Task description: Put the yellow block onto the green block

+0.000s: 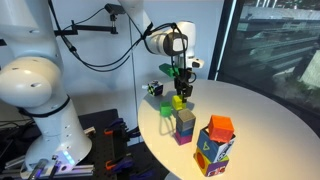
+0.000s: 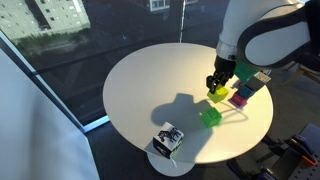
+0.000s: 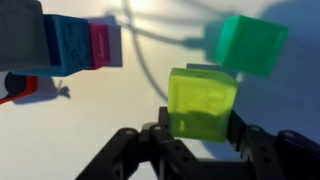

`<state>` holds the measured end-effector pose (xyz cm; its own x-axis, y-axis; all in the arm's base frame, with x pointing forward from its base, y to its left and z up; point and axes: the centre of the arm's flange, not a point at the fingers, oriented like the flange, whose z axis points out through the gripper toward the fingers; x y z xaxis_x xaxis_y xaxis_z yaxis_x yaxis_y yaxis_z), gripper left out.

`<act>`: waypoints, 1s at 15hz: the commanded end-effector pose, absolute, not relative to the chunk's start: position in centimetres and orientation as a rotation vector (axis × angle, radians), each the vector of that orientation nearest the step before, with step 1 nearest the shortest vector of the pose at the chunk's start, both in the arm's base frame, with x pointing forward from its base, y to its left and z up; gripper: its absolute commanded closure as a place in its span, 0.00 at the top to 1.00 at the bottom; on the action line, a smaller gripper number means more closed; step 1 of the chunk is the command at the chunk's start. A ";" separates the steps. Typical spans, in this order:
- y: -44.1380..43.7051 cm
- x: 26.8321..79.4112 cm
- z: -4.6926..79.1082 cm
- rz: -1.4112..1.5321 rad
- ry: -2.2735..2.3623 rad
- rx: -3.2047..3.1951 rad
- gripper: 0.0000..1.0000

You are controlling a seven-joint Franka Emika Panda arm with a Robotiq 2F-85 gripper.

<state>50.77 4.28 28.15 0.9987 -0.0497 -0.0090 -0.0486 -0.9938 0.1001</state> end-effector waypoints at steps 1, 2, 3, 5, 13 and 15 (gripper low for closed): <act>5.1 50.2 29.9 -0.028 -0.038 3.034 0.31; 5.4 50.0 30.0 -0.030 -0.026 3.033 0.31; 5.7 49.8 30.0 -0.035 -0.016 3.032 0.31; 6.2 49.5 30.2 -0.045 0.004 3.029 0.31; 7.0 48.2 30.0 -0.109 0.041 3.014 0.31; 7.5 48.1 29.7 -0.118 0.045 3.011 0.31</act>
<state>48.98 7.02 29.09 0.9975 0.0078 -0.0706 0.0158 -0.9933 0.1142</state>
